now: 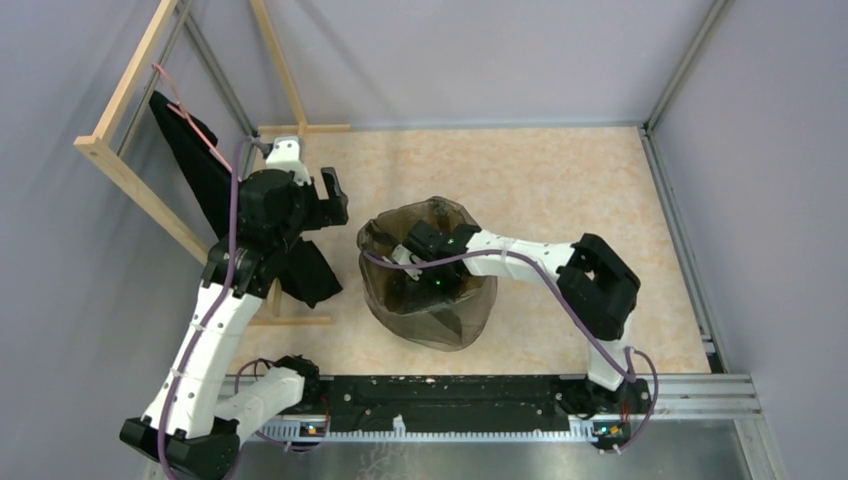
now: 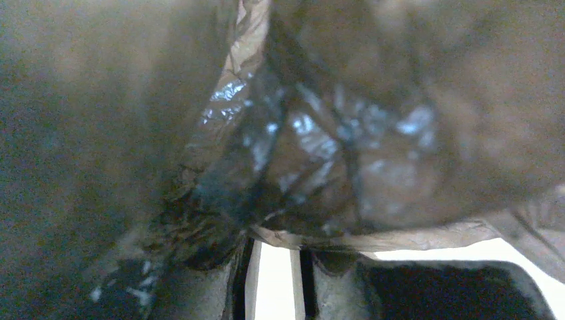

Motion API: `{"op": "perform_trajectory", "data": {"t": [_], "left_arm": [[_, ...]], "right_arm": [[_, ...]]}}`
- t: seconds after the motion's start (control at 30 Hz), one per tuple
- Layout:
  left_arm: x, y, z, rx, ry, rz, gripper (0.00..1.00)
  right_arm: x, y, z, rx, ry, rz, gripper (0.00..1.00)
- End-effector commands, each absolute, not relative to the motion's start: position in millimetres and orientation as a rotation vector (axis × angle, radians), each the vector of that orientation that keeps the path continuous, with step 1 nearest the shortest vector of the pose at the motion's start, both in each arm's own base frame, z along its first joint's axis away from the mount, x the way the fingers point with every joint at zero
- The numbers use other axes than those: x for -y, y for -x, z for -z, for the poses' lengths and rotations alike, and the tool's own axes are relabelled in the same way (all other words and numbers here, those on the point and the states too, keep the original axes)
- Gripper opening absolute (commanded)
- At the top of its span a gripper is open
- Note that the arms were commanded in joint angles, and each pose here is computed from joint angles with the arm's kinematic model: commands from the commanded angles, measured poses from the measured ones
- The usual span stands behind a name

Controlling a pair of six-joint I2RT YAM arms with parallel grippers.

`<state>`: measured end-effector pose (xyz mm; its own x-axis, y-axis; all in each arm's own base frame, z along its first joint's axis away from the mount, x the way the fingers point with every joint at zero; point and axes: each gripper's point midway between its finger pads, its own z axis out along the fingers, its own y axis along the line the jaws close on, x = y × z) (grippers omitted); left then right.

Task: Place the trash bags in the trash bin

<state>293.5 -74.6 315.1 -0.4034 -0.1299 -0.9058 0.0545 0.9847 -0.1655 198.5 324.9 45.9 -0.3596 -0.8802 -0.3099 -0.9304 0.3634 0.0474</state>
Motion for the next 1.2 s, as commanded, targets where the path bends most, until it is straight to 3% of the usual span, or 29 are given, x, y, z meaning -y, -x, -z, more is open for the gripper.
{"op": "perform_trajectory", "data": {"t": [0.0,0.37,0.63,0.97,1.17], "left_arm": [[71.2,-290.7,-326.2,-1.931,0.053,0.194,0.95],[74.8,-290.6,-326.0,-1.928,0.057,0.220,0.95],[73.2,-286.3,-324.9,-1.940,0.048,0.212,0.95],[67.9,-286.0,-265.5,-2.126,0.094,0.138,0.91],[66.4,-279.9,-254.4,-2.175,0.090,0.124,0.90]], "right_arm": [[-343.2,-208.9,-95.2,-2.335,1.511,-0.413,0.25],[-349.1,-195.0,-166.0,-2.268,1.371,-0.575,0.48],[-350.9,-193.8,-171.8,-2.273,1.366,-0.593,0.59],[-357.0,-174.9,-232.3,-2.156,1.286,-0.768,0.75],[-350.7,-177.0,-262.4,-2.101,1.221,-0.769,0.78]]}}
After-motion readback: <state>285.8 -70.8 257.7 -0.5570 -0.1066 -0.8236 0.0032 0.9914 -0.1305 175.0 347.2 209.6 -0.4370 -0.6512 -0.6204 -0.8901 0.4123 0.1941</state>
